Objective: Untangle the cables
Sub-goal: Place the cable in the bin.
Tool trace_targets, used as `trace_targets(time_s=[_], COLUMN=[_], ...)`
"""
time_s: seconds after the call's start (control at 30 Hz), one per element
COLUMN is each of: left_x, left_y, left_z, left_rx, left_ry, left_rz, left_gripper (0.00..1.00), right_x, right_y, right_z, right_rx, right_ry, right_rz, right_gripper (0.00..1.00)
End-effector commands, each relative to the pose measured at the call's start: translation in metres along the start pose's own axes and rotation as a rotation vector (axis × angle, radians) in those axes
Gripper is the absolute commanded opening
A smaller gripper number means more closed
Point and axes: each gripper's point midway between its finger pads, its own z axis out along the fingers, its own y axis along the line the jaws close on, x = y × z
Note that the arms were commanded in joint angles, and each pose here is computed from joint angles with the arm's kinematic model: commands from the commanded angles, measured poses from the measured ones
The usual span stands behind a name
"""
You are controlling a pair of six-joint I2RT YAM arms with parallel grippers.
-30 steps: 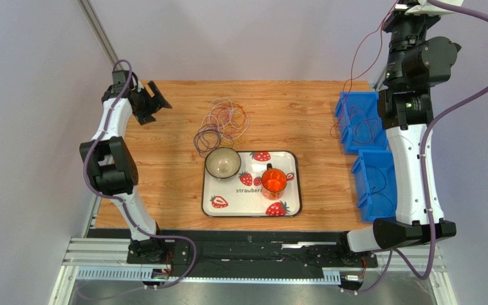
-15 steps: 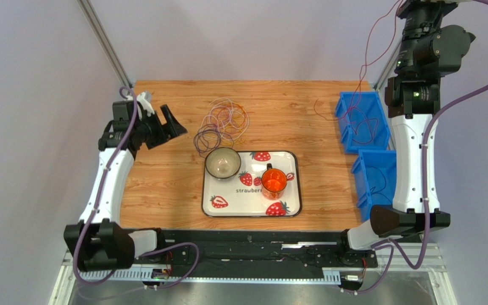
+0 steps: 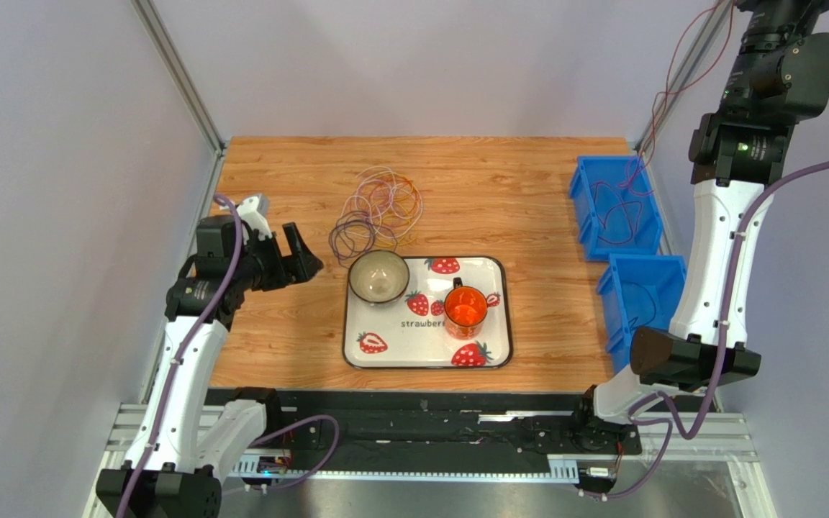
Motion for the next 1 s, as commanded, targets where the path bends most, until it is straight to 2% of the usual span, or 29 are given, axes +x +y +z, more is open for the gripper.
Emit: trace_targets(time_s=[0.0,0.2,0.33,0.7,0.97], left_x=[0.009,0.015,0.016,0.017,0.016], left_y=[-0.002,-0.005,-0.007,-0.007,-0.009], left_z=[0.000,0.009,0.007,0.009,0.007], left_rx=[-0.016,-0.010,-0.010,-0.014,-0.008], left_ry=[0.015,0.060,0.050,0.055,0.046], left_rz=[0.043,0.050,0.057,0.063,0.066], left_gripper=[0.93,0.92,0.92,0.92,0.91], right_x=[0.042,0.137,0.175,0.209,0.252], right_y=[-0.015,-0.034,-0.040,-0.035,-0.043], right_z=[-0.001,-0.016,-0.025,-0.035,-0.050], right_rx=[-0.006,0.015,0.023,-0.004,0.037], right_ry=[0.056,0.216,0.281,0.357,0.460], right_rz=[0.075,0.080,0.097,0.126,0.127], right_gripper=[0.00,0.00,0.00,0.00,0.00])
